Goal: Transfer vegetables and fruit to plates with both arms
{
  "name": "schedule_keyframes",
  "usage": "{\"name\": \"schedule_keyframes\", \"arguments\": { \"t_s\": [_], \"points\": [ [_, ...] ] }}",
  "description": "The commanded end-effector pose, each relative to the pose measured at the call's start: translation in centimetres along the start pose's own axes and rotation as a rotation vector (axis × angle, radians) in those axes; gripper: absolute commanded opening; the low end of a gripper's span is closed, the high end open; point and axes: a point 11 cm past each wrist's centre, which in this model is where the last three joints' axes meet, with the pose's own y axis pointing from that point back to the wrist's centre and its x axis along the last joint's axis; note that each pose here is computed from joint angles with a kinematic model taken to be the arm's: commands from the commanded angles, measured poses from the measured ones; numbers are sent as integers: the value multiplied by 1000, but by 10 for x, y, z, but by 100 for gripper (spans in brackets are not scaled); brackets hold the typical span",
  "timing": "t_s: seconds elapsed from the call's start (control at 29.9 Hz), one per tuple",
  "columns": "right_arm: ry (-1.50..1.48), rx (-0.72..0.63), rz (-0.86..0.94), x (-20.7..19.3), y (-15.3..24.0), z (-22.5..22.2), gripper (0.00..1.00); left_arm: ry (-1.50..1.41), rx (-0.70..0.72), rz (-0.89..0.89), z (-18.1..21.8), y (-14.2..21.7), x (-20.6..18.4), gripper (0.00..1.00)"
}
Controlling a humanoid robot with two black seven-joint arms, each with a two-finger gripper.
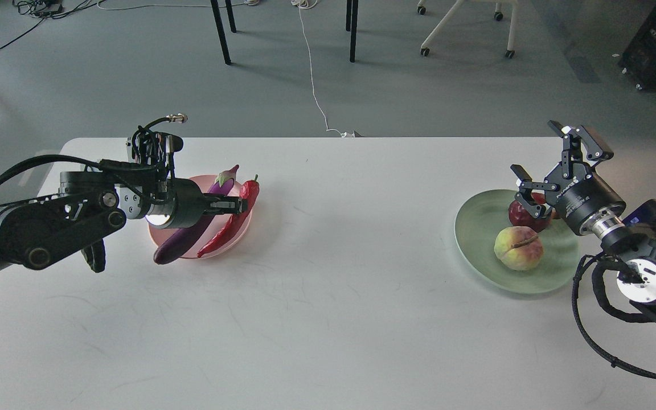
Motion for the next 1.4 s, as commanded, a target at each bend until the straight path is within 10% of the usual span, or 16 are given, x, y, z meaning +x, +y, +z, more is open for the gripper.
{"name": "schedule_keyframes", "arguments": {
  "t_s": [0.0, 0.2, 0.47, 0.73, 0.9, 1.37],
  "points": [
    [1, 0, -1, 0, 0, 0, 98, -2, 14, 14, -5, 0, 0, 17],
    [2, -1, 1, 1, 0, 0, 98, 6, 17, 20, -10, 1, 3, 90],
    [-4, -1, -4, -2, -2, 2, 98, 29, -19, 64, -6, 10, 18, 93],
    [10, 12, 3, -4, -7, -4, 98, 526, -580, 390, 65, 34, 87, 98],
    [-22, 27, -42, -29, -24, 0, 98, 750, -611, 627, 61, 35, 106, 98],
    [-39, -2, -34, -42, -33, 25, 98, 1164, -696, 644, 23, -8, 16, 98]
  ]
}}
